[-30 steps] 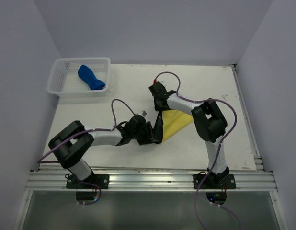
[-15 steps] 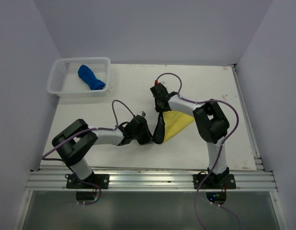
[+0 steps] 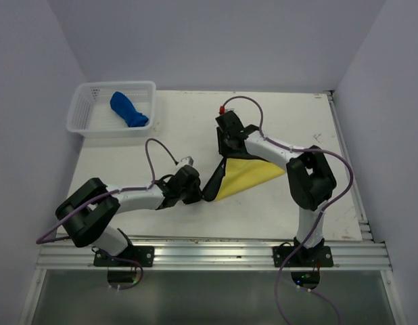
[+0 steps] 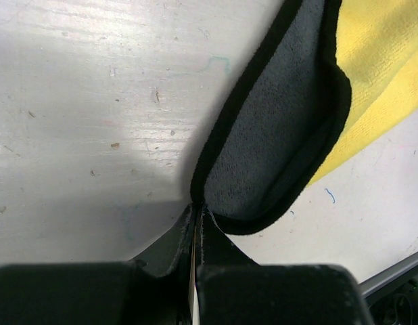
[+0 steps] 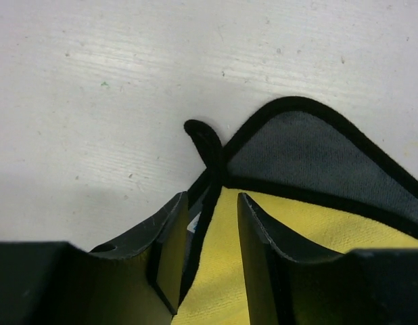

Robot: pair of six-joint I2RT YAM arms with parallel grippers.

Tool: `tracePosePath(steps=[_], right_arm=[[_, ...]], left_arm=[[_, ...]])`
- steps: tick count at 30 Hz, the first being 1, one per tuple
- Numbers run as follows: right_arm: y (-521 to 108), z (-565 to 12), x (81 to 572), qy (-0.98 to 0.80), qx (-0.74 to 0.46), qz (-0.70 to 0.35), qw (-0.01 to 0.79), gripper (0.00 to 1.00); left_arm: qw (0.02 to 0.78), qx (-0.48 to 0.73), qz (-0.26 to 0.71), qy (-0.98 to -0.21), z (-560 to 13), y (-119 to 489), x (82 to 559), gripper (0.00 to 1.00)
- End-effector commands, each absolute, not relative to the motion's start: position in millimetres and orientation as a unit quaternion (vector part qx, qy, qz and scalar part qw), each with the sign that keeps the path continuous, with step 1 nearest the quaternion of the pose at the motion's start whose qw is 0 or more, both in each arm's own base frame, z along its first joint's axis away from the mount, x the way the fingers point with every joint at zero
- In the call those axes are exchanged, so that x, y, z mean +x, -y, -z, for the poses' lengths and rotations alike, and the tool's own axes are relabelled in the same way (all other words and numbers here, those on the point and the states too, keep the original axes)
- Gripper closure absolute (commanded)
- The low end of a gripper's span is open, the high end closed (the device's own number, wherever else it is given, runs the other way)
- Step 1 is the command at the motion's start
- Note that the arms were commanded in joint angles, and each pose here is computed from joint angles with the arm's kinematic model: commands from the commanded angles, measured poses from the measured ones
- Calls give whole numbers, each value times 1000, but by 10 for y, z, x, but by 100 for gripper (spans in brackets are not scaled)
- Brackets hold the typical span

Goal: Roll the towels
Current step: Flatten the towel

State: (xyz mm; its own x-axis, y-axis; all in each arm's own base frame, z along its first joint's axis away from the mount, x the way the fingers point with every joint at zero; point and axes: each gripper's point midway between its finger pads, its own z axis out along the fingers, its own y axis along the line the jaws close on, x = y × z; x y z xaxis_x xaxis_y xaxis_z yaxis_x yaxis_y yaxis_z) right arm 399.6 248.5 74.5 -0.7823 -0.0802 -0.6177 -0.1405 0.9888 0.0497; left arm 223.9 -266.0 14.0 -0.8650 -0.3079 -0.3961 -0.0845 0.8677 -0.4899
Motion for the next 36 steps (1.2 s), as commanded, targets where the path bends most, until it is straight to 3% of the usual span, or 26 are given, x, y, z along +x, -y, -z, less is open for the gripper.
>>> tracePosePath(steps=[1,18,23,28,36], right_arm=[[-2656,-902,4067,-938,-81,-80,327,61],[-2767,-342,4306,-947,-153,-37,280,63],[-2711,-258,4254,-950,-153,-25,271,74],[-2670,-272,4208,-951,-148,-22,270,99],[-2858,-872,4294,-941,-130,-71,304,100]], left_arm=[[242,-93,194,-946,37,2415,2169,100],[247,-70,209,-943,57,2369,2078,100],[249,-68,210,-943,42,2370,2081,100],[256,-65,209,-942,18,2369,2106,100],[244,-88,256,-931,-111,2323,2388,100]])
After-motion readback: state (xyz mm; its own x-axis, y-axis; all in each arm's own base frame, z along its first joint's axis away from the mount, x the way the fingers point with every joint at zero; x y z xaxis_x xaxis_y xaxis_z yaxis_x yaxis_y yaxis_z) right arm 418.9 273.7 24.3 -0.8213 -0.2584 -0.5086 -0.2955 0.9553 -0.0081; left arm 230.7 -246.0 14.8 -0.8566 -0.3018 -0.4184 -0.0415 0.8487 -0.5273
